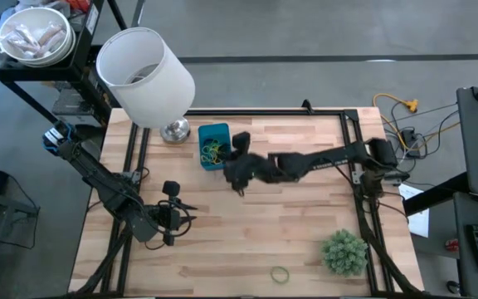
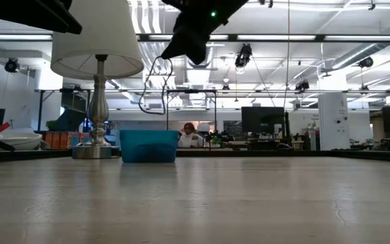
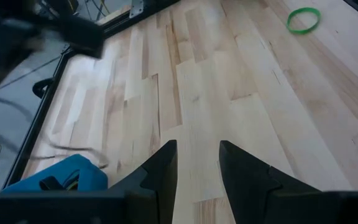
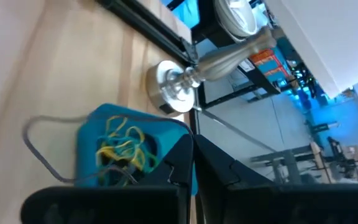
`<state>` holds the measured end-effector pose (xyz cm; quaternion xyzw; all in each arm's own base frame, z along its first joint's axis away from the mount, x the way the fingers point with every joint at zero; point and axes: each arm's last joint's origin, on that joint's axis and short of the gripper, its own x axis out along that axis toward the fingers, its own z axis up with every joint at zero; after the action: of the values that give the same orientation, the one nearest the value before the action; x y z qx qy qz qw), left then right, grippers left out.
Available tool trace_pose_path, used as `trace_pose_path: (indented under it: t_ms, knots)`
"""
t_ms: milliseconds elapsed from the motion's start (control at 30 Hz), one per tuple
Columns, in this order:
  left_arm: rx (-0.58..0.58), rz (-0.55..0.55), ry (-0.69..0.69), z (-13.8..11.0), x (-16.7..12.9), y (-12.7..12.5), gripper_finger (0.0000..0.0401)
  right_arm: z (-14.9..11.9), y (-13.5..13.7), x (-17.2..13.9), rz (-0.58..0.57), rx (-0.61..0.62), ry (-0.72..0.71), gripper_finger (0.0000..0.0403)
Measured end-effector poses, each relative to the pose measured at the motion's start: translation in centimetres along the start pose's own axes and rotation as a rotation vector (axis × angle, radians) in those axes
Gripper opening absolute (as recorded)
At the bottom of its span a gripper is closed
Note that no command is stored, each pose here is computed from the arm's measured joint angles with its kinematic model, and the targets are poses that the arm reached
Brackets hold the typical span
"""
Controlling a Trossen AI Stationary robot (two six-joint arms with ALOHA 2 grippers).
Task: Pick and place rubber bands into bin
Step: Put the purple rubber band into the blue bin
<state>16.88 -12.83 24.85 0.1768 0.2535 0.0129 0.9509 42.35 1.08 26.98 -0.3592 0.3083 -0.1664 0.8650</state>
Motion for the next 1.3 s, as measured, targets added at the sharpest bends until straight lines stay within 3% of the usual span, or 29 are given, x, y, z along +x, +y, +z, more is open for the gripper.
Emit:
trace_pose_path:
  t_ms: [300, 633, 1000, 1300]
  knots:
    - [0.0, 0.0, 0.0, 0.0, 0.0, 0.0, 0.0105, -2.6, -4.8, 3.2, 0.043, 0.17, -0.099, 0.0009]
    - [0.001, 0.0, 0.0, 0.0, 0.0, 0.0, 0.0105, -4.6, -7.3, 4.7, 0.101, 0.324, -0.145, 0.0009]
    - [0.001, 0.0, 0.0, 0.0, 0.0, 0.0, 0.0105, -5.2, -8.1, 5.4, 0.114, 0.409, -0.186, 0.0009]
    - [0.001, 0.0, 0.0, 0.0, 0.0, 0.0, 0.0105, -7.1, -6.6, 9.1, 0.124, 0.418, -0.115, 0.0008]
